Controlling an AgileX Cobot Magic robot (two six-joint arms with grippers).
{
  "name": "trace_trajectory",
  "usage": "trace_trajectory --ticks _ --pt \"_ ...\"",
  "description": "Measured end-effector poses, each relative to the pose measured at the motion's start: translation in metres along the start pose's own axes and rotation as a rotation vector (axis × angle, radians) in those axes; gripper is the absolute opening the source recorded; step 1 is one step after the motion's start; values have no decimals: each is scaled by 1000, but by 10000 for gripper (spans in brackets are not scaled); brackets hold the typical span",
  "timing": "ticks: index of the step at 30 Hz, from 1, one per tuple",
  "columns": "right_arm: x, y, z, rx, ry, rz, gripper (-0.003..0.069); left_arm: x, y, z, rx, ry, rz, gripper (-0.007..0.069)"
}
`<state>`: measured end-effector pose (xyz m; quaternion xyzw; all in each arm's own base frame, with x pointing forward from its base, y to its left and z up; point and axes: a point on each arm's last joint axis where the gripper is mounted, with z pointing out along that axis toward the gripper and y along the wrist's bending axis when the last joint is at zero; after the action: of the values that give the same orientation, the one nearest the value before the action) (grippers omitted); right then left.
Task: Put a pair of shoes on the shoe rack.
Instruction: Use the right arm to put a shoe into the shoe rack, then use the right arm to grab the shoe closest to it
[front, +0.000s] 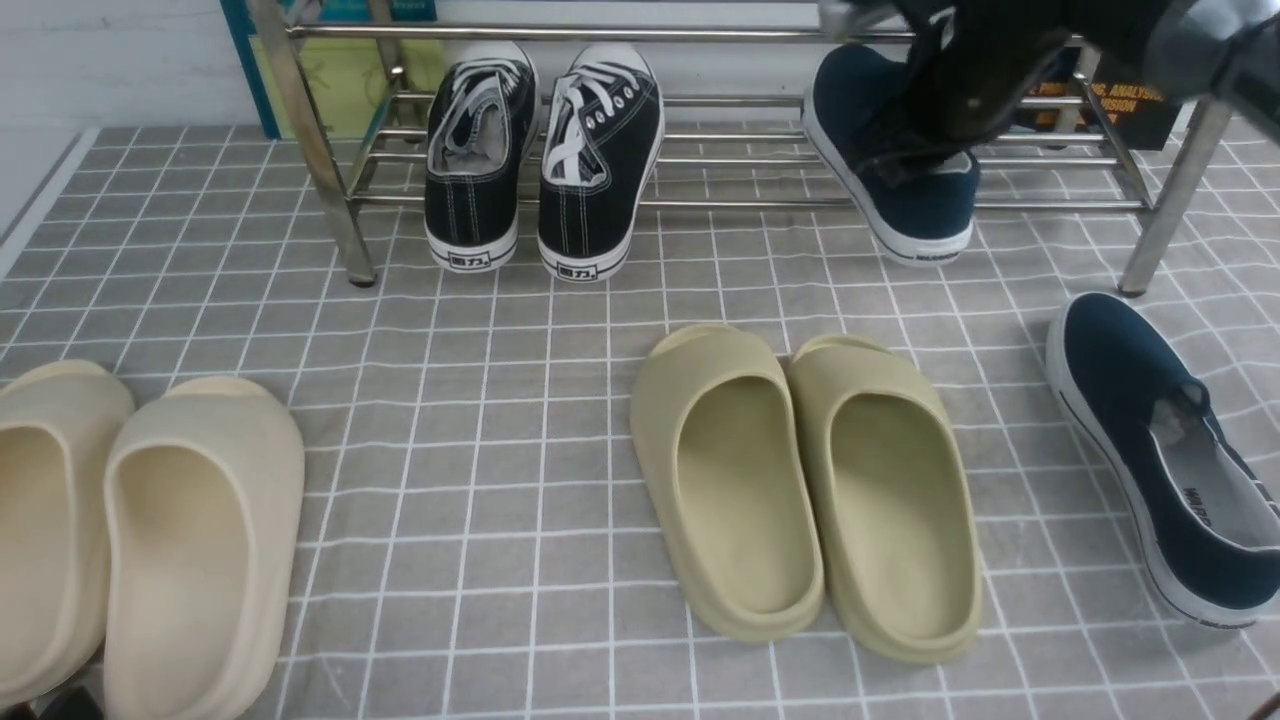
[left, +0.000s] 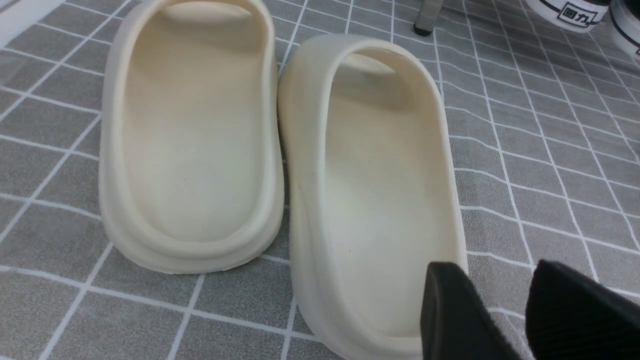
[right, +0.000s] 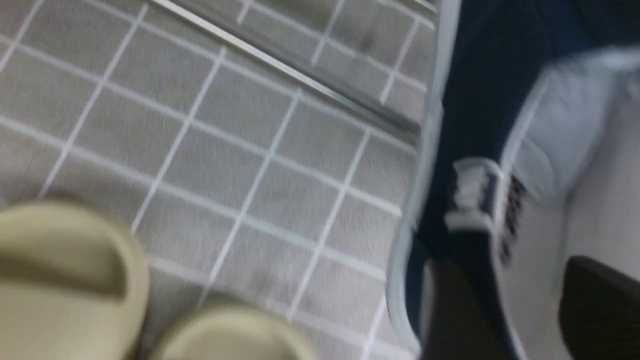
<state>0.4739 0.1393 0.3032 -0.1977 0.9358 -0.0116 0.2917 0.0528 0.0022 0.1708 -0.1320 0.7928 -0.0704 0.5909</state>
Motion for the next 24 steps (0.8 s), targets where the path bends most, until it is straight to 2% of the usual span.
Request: trace_trajectory --ticks 4,11,16,20,24 --pt "0 -3 -32 -1 47 6 427 0 0 0 0 0 0 239" --pt "19 -2 -76 -16 68 32 433 0 0 0 0 0 0 239" --pt "73 3 -105 -28 183 41 433 0 0 0 0 0 0 239" --pt "112 7 -108 -23 277 50 433 0 0 0 0 0 0 239" --pt "164 7 -105 -5 374 123 433 0 0 0 0 0 0 239"
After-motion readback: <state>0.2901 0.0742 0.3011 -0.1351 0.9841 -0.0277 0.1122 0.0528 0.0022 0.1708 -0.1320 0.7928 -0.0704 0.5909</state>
